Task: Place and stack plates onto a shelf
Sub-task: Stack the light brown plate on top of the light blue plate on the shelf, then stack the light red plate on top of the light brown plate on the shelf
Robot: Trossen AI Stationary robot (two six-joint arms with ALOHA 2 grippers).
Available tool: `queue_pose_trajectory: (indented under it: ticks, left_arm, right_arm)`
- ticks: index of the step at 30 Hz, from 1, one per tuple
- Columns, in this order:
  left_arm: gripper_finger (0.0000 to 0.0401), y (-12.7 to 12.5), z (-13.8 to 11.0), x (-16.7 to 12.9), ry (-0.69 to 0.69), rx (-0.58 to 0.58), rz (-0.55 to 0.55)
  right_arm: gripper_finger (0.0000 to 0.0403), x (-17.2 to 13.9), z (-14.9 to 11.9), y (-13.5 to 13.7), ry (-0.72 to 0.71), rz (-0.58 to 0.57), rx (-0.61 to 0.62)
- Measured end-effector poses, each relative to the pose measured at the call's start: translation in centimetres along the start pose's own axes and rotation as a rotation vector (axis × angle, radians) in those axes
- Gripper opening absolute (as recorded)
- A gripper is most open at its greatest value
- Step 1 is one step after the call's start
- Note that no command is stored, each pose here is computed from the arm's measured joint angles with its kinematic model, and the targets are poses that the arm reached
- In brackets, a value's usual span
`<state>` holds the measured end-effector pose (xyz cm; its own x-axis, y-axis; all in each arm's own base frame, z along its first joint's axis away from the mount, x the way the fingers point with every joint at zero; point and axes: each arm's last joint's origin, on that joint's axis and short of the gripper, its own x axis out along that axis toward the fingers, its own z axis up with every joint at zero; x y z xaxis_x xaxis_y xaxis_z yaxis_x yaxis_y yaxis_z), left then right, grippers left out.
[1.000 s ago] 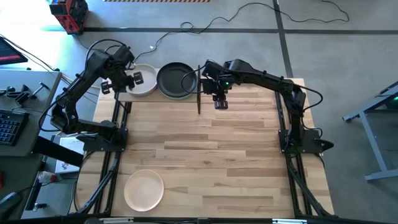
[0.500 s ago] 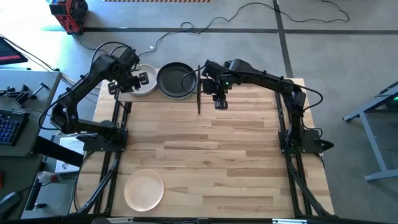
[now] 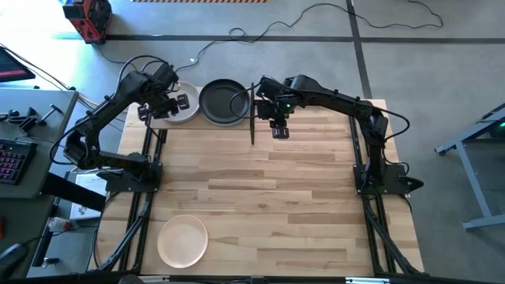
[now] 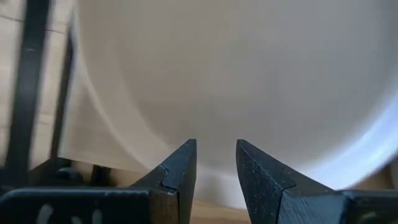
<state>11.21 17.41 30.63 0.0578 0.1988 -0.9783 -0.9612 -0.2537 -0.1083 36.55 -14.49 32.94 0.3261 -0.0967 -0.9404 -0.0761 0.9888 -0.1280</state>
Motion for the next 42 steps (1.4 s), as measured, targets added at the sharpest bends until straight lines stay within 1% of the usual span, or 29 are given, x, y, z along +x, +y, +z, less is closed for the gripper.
queue_pose_trajectory:
  ticks: [4, 11, 13, 16, 20, 24, 30, 34, 39, 42]
  left_arm:
    - [0.0101, -0.2, 0.0, -0.2, 0.022, 0.022, -0.049]
    - [0.0101, -0.8, 0.6, -2.3, -0.034, 0.042, -0.126]
    - [0.0101, -1.1, 0.6, -3.0, -0.027, 0.064, -0.169]
    - [0.0101, -1.8, -0.1, -3.8, 0.02, 0.133, -0.255]
    - [0.0101, -2.7, -2.2, -4.5, 0.08, 0.246, -0.332]
    - [0.0101, -3.4, -4.9, -5.4, 0.106, 0.401, -0.364]
    - [0.0101, -3.2, -8.9, -6.3, 0.139, 0.562, -0.31]
    - [0.0101, -3.3, -11.3, -6.8, 0.167, 0.654, -0.309]
    - [0.0101, -3.2, -13.9, -7.1, 0.207, 0.789, -0.305]
    - [0.0101, -2.9, -15.4, -6.7, 0.232, 0.87, -0.287]
  right_arm:
    - [0.0142, 0.0, 0.0, 0.0, 0.0, 0.0, 0.0]
    - [0.0142, 0.0, 0.0, 0.0, 0.0, 0.0, 0.0]
    - [0.0142, 0.0, 0.0, 0.0, 0.0, 0.001, 0.0]
    - [0.0142, 0.0, 0.0, 0.0, -0.003, 0.006, 0.002]
    - [0.0142, 0.0, 0.0, 0.0, -0.003, 0.007, 0.023]
    - [0.0142, 0.0, -0.1, 0.1, 0.008, 0.012, 0.068]
    - [0.0142, 0.0, -0.8, 0.6, 0.087, 0.044, 0.184]
    - [0.0142, 0.0, -0.7, 1.2, 0.109, 0.052, 0.26]
    - [0.0142, 0.0, 0.0, 3.1, 0.127, 0.063, 0.36]
    - [0.0142, 0.0, 0.6, 4.7, 0.129, 0.07, 0.399]
